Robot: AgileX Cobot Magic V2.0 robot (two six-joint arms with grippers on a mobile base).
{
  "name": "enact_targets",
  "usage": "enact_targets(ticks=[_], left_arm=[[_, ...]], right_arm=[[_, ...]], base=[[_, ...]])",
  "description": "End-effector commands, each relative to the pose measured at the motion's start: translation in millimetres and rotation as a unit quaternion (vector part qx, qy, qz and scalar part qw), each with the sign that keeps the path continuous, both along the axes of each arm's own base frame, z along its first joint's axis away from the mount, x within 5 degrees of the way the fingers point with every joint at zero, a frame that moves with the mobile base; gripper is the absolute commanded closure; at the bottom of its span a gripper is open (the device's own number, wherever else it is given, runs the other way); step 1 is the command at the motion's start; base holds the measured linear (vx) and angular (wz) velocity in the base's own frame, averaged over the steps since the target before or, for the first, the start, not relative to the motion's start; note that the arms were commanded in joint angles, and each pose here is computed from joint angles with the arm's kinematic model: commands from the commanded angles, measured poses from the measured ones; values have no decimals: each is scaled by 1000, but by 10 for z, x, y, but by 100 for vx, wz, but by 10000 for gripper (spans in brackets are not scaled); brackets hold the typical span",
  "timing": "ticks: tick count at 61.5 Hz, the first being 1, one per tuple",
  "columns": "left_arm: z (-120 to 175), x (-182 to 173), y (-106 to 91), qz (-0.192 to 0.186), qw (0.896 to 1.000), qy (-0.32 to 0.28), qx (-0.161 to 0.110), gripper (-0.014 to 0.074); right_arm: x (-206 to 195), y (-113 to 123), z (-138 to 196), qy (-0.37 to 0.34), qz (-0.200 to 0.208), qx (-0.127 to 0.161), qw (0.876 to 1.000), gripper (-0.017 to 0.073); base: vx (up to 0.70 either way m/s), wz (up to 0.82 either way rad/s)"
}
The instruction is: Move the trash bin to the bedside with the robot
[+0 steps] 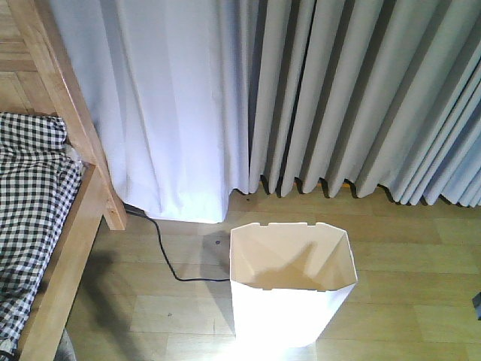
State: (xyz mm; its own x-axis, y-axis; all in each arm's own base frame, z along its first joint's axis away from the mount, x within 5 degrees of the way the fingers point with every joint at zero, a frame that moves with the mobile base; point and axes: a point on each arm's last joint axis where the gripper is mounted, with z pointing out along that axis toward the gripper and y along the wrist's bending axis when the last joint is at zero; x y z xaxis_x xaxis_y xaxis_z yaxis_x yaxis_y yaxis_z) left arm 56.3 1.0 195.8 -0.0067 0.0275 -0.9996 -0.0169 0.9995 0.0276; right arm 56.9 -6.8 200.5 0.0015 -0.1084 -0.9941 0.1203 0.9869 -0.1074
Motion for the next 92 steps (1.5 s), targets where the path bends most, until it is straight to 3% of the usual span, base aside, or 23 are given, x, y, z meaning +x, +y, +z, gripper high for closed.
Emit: enact_targets(ticks=[1,47,64,77,87,92], left_arm=[[33,-2,-2,-1,999,-35,-11,600],[33,-2,-2,-1,999,-35,-11,600],[33,-2,-2,-1,999,-35,-11,600],[33,-2,-2,-1,999,-35,-11,600],[33,-2,-2,-1,999,-35,-11,600],[33,-2,-2,-1,999,-35,-11,600]], right_arm=[[-2,-4,66,-42,-4,-16,999,568],[1,-6,34,-32,-2,44,999,568],[1,-7,20,-25,-3,52,998,568],[2,-2,20,-25,1,52,998,568],[6,54,21,-20,49,14,999,568],[6,58,20,-19,52,14,998,568]], base=[[0,0],[0,0],[0,0],[0,0],[0,0],[0,0]])
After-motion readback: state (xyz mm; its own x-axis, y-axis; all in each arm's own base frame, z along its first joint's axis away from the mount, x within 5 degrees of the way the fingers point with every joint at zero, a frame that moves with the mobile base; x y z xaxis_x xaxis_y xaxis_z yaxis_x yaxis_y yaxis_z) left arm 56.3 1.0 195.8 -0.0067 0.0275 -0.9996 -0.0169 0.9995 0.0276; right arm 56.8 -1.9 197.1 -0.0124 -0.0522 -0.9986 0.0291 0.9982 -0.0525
